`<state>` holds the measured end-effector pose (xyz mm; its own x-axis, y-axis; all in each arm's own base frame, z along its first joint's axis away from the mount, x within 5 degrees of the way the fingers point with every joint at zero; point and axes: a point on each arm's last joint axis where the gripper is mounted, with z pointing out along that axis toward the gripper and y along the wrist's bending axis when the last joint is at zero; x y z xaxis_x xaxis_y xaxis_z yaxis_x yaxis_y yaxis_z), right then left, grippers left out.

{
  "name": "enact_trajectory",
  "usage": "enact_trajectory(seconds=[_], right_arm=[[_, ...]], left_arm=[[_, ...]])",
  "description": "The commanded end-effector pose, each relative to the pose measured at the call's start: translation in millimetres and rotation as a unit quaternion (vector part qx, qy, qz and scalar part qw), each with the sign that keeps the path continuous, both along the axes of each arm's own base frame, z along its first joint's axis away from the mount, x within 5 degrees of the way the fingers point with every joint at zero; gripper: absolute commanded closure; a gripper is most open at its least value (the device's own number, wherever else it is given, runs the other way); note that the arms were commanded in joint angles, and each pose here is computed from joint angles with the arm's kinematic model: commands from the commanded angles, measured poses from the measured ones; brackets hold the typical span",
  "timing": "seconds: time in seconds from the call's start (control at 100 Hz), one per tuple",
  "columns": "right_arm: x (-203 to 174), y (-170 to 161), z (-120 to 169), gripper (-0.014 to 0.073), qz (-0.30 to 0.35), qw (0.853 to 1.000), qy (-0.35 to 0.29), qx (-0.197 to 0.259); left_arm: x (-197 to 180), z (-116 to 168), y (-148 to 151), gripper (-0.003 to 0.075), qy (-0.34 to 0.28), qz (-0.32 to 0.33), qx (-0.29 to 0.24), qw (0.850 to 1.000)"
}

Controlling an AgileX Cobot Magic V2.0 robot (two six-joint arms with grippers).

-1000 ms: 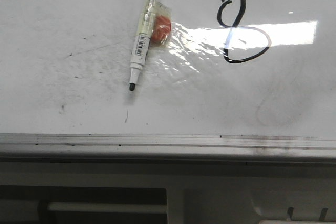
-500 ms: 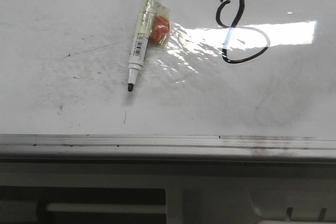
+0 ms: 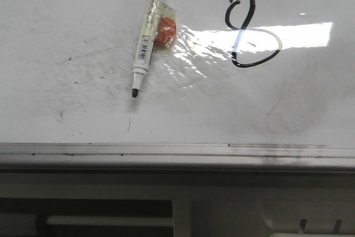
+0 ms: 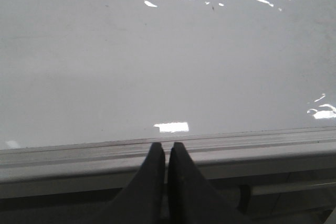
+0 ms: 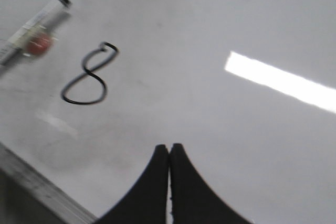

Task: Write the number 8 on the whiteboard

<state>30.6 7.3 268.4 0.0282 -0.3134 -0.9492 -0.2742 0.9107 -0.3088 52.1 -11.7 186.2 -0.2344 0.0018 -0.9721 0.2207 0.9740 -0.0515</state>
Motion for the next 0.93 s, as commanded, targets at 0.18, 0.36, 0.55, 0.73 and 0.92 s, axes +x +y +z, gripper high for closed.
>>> enact_trajectory(seconds=[0.18,0.36,0.55,0.73,0.92], right_arm=[[20,-11,-53,0.0659,-0.179,0.983,-0.006,0.051],[23,-14,-86,0.0659,-0.208,0.975,0.059,0.046],[22,-14,-89,0.0659,-0.208,0.974,0.079,0.044],[22,-14,-88,0.0659,-0.209,0.974,0.074,0.038],[22,-14,-88,0.0659,-0.209,0.974,0.074,0.038]], left_arm=[[0,-8,0,0.0741,-0.014,0.002,-0.009,1.000],[0,-8,0,0.0741,-0.014,0.002,-0.009,1.000],[0,-8,0,0.0741,-0.014,0.002,-0.009,1.000],[0,-8,0,0.0741,-0.014,0.002,-0.009,1.000],[0,-8,0,0.0741,-0.014,0.002,-0.009,1.000]])
